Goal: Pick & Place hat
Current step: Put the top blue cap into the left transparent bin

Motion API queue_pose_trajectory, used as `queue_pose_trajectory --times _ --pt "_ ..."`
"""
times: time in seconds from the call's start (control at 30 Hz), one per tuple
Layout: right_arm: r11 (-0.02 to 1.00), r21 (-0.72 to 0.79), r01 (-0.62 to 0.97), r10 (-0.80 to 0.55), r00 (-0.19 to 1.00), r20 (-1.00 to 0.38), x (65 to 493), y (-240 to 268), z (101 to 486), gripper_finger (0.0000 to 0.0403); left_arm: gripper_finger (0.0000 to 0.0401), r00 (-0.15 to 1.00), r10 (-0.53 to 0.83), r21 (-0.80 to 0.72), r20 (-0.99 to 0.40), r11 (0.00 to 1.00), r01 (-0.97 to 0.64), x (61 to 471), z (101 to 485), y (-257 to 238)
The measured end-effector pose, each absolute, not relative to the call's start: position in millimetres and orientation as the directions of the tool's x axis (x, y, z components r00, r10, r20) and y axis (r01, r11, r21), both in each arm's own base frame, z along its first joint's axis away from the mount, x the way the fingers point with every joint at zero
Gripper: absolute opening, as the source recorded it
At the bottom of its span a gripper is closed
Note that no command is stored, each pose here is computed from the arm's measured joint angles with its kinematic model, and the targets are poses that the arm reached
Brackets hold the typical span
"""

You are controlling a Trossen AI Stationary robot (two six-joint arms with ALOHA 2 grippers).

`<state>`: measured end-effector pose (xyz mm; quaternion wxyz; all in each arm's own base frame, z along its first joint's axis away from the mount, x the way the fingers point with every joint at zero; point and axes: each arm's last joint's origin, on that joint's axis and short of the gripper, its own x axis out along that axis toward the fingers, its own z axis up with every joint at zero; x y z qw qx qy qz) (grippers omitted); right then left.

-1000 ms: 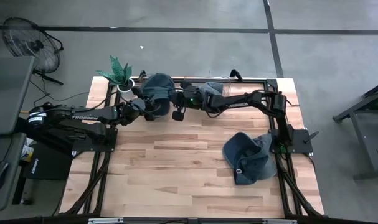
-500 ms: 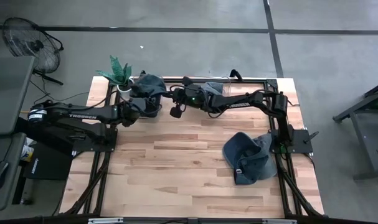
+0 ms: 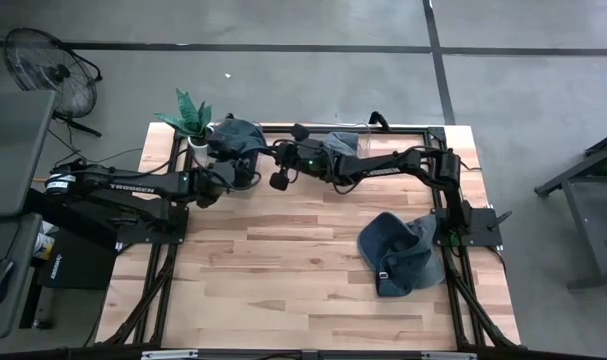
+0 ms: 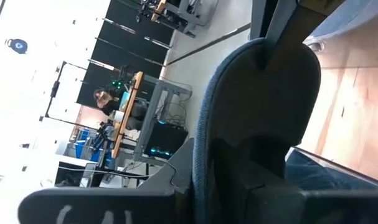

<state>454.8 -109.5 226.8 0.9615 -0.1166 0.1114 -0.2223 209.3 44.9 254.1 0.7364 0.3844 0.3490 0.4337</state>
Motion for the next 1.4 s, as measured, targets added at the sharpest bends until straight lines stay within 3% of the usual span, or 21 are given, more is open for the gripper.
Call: queue_pose_trajectory --times 0.23,0.33,0.6,0.83,1.03,1.2,1.4 --pt "0.873 -0.260 0.413 -0.460 0.875 -0.154 455 -111 228 0.0002 0.0045 0.388 0.904 0.879 -0.180 0.325 -0.350 210 255 45" --pt "0.874 -0.262 0.409 -0.457 0.874 -0.162 454 -111 227 0.0002 0.0064 0.387 0.903 0.888 -0.184 0.322 -0.328 209 254 45" --pt "0.873 -0.265 0.410 -0.460 0.871 -0.169 454 -111 226 0.0002 0.0201 0.389 0.910 0.878 -0.141 0.297 -0.376 211 260 42" --pt "0.863 -0.257 0.436 -0.477 0.870 -0.125 455 -112 231 0.0002 0.0304 0.360 0.932 0.925 -0.035 0.166 -0.342 213 276 19" --pt "0.868 -0.273 0.414 -0.462 0.876 -0.139 460 -111 244 0.0002 0.0313 0.260 0.966 0.920 0.001 0.101 -0.380 207 286 -4" --pt "0.895 -0.252 0.369 -0.410 0.902 -0.138 465 -113 248 0.0002 0.0303 0.287 0.958 0.841 0.007 0.149 -0.520 191 302 -15" --pt "0.914 -0.254 0.316 -0.364 0.915 -0.175 480 -123 223 0.0002 0.0298 0.354 0.935 0.742 0.035 0.213 -0.636 171 322 -13"
